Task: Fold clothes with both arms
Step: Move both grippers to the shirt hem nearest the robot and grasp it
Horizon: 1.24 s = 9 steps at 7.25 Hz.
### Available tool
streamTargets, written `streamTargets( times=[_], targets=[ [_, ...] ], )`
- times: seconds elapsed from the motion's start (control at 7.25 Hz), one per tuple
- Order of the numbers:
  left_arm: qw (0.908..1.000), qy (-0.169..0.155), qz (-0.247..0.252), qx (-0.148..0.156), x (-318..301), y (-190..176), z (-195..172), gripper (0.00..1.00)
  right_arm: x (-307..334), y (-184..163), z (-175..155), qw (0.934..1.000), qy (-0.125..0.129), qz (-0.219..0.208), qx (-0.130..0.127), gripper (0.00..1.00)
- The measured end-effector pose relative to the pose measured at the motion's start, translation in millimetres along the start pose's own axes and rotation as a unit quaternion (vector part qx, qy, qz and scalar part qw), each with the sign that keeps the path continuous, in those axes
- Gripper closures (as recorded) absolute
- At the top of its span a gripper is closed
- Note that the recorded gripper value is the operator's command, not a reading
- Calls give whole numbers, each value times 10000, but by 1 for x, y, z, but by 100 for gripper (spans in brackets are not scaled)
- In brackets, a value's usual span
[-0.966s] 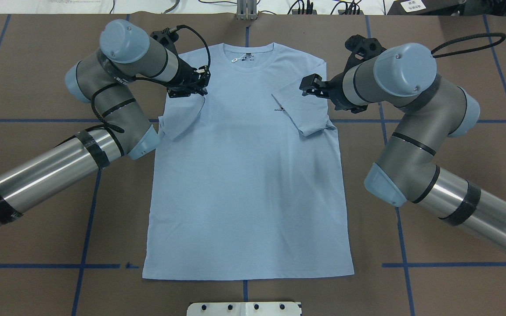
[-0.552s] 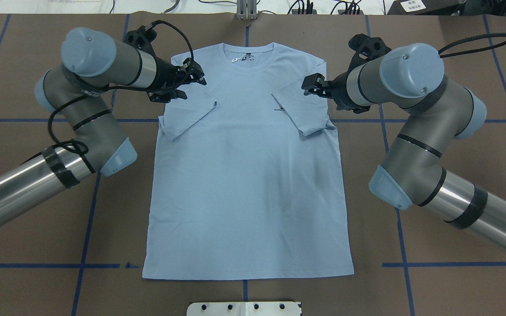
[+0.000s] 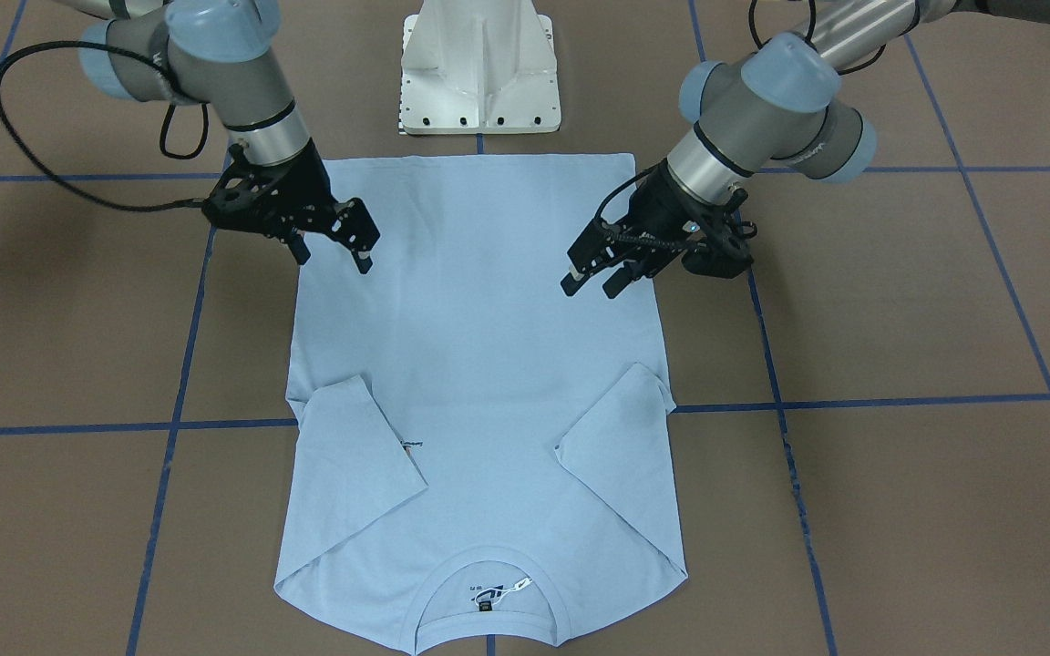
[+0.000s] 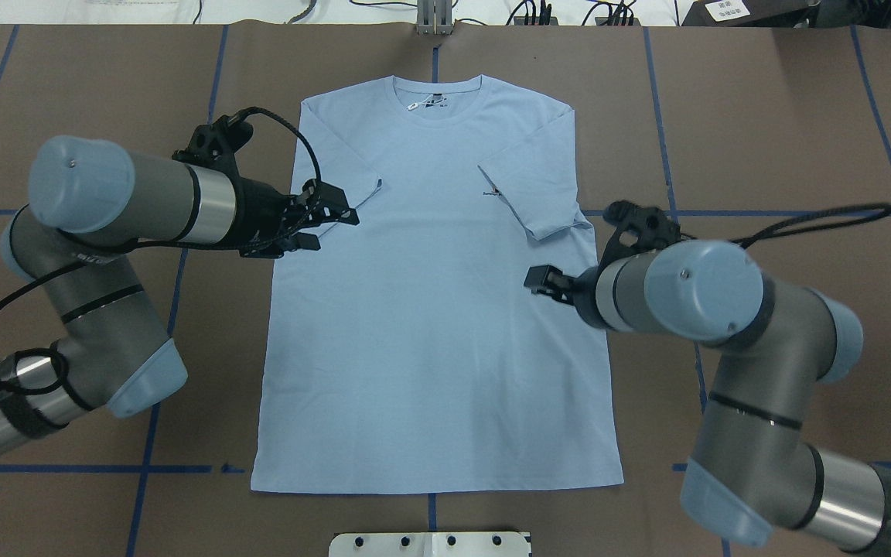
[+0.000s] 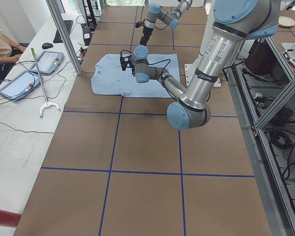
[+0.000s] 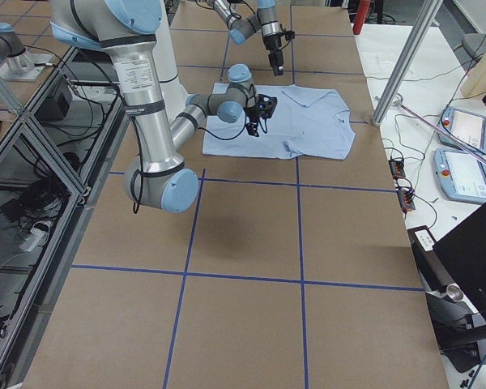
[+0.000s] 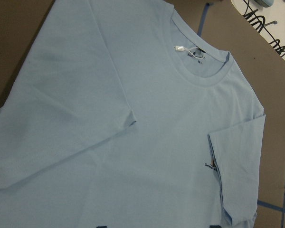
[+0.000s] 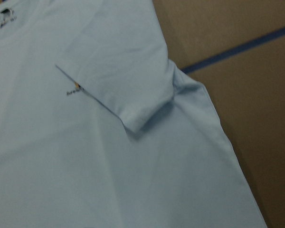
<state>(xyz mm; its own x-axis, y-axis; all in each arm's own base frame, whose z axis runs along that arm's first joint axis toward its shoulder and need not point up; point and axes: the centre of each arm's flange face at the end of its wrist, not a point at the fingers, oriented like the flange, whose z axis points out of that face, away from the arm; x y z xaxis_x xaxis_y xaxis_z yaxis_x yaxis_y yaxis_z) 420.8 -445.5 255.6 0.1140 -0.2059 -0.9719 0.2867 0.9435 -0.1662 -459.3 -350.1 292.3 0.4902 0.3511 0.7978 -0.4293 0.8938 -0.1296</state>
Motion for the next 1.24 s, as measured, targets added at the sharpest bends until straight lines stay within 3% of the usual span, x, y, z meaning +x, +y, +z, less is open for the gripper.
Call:
streamTargets(
  times=[0.28,0.41,0.83,1.24],
  targets=[
    [9996,-22,38,-292,-11,30,-18,23,26,80,3,9990,231,382,-73,1],
    [9994,-82,26,-350,-16,35,-19,23,43,105,3,9982,330,487,-85,4],
    [9993,-38,0,-384,-11,40,-24,21,85,141,4,9952,673,714,-49,15],
    [9991,44,-118,-398,-6,45,-33,21,105,167,10,9915,1056,753,-33,34]
  ],
)
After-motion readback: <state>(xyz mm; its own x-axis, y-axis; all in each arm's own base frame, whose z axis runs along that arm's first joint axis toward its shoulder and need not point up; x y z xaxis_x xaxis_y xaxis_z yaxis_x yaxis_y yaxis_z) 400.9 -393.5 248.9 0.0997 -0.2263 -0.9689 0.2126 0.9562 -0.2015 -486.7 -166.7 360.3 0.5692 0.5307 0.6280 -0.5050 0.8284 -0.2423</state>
